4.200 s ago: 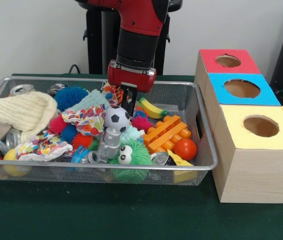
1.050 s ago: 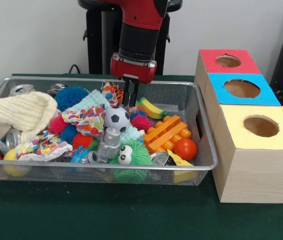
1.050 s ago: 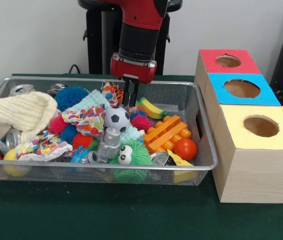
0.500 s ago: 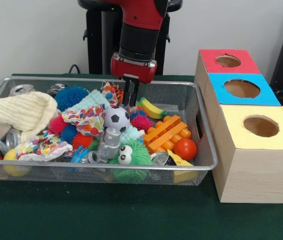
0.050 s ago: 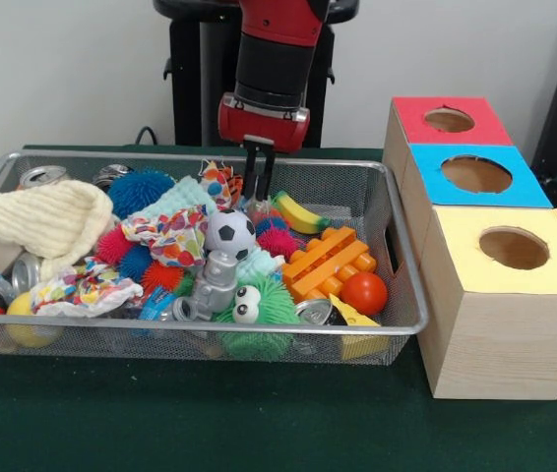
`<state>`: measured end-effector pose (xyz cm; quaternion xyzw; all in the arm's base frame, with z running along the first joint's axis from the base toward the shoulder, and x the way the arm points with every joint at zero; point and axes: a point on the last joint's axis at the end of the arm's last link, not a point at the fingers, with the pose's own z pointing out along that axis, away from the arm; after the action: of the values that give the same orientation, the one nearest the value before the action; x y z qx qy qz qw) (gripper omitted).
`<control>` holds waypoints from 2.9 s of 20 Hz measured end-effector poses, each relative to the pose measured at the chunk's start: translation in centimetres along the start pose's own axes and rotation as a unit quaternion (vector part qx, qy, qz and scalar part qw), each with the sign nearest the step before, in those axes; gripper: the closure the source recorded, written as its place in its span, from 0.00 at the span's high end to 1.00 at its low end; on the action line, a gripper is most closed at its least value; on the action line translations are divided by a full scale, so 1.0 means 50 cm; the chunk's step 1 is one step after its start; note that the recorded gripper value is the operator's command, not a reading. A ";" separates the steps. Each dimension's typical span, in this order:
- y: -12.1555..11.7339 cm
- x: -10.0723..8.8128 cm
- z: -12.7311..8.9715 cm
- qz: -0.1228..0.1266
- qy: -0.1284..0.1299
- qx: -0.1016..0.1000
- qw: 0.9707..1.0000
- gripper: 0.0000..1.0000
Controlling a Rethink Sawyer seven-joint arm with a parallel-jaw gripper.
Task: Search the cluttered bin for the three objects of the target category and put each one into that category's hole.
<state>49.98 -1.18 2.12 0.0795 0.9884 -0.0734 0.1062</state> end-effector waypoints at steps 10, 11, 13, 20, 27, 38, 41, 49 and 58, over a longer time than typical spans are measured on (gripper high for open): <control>-0.022 -0.042 -0.061 0.023 0.023 0.005 0.999 0.00; -0.024 -0.046 -0.069 0.025 0.026 0.007 0.999 0.00; -0.025 -0.055 -0.088 0.028 0.031 0.008 0.999 0.00; -0.018 -0.081 -0.145 0.032 0.030 0.006 0.999 0.00; -0.002 -0.096 -0.202 0.038 0.025 0.001 0.999 0.00; -0.002 -0.136 -0.309 0.083 0.019 -0.018 0.996 0.00; -0.003 -0.149 -0.346 0.096 0.021 -0.020 0.995 0.00; 0.018 -0.168 -0.421 0.100 0.023 -0.023 0.994 0.00; 0.062 -0.163 -0.437 0.082 0.018 -0.028 0.996 0.00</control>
<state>54.02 4.22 24.64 0.1587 0.9820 -0.0353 0.0965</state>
